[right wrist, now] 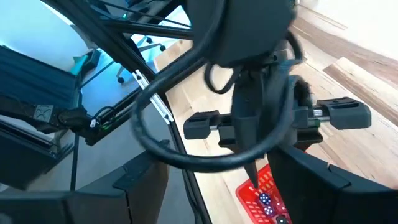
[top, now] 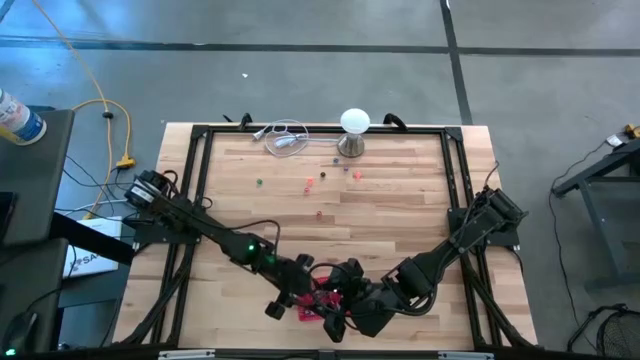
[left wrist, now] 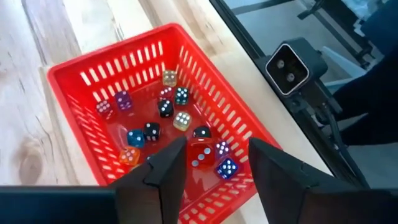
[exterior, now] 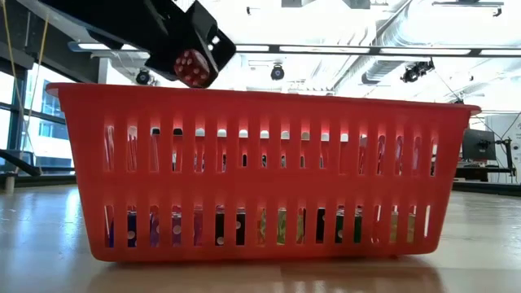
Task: Pick & Place Dice
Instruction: Put the red dice into the red bin
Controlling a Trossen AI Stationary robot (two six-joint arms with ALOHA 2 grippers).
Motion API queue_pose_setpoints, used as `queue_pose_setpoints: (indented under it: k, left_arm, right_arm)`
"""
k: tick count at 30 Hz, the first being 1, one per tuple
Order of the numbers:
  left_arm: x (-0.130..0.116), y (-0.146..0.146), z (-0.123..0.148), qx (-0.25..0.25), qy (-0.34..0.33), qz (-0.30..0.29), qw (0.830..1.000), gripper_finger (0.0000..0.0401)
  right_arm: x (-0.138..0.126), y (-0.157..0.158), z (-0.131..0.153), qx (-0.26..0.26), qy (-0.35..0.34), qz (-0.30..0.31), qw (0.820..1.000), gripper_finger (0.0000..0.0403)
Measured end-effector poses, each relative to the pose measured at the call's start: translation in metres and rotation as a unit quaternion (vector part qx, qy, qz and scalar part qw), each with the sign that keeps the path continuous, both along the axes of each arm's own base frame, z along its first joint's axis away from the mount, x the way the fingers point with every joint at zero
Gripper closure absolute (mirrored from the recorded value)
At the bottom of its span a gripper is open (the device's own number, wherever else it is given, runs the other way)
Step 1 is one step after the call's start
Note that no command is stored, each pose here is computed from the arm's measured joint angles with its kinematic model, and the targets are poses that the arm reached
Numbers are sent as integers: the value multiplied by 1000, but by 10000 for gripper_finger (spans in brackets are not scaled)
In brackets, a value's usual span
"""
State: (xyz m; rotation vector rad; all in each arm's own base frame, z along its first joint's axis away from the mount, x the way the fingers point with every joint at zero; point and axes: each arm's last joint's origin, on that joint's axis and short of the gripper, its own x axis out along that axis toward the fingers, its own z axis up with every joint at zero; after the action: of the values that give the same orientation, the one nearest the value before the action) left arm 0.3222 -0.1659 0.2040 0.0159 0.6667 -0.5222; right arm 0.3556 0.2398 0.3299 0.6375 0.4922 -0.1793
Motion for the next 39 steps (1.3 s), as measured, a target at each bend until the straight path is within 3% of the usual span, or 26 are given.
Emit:
queue_pose_setpoints:
  k: [6,11,14,20,26,39]
  left_arm:
    - [0,1,0,-3,1,-10,1000,229]
    - [0,0,0,-6,1,-28,1000,229]
    - [-1,-1,0,-6,1,-30,1000,229]
    - [0,-2,2,-8,-11,-28,1000,229]
    - [4,-2,7,-12,-43,-14,999,229]
    - [4,-5,9,-13,-57,-8,998,229]
  right_arm:
    - [-2,-3,-6,7,29,-18,999,144]
    - [-9,3,-40,26,87,-34,995,144]
    - [-12,8,-51,56,74,-51,994,144]
    - [-7,0,-77,30,48,-81,995,144]
    - [7,-8,-101,62,43,-76,994,144]
    - [24,-19,-129,97,87,-63,989,144]
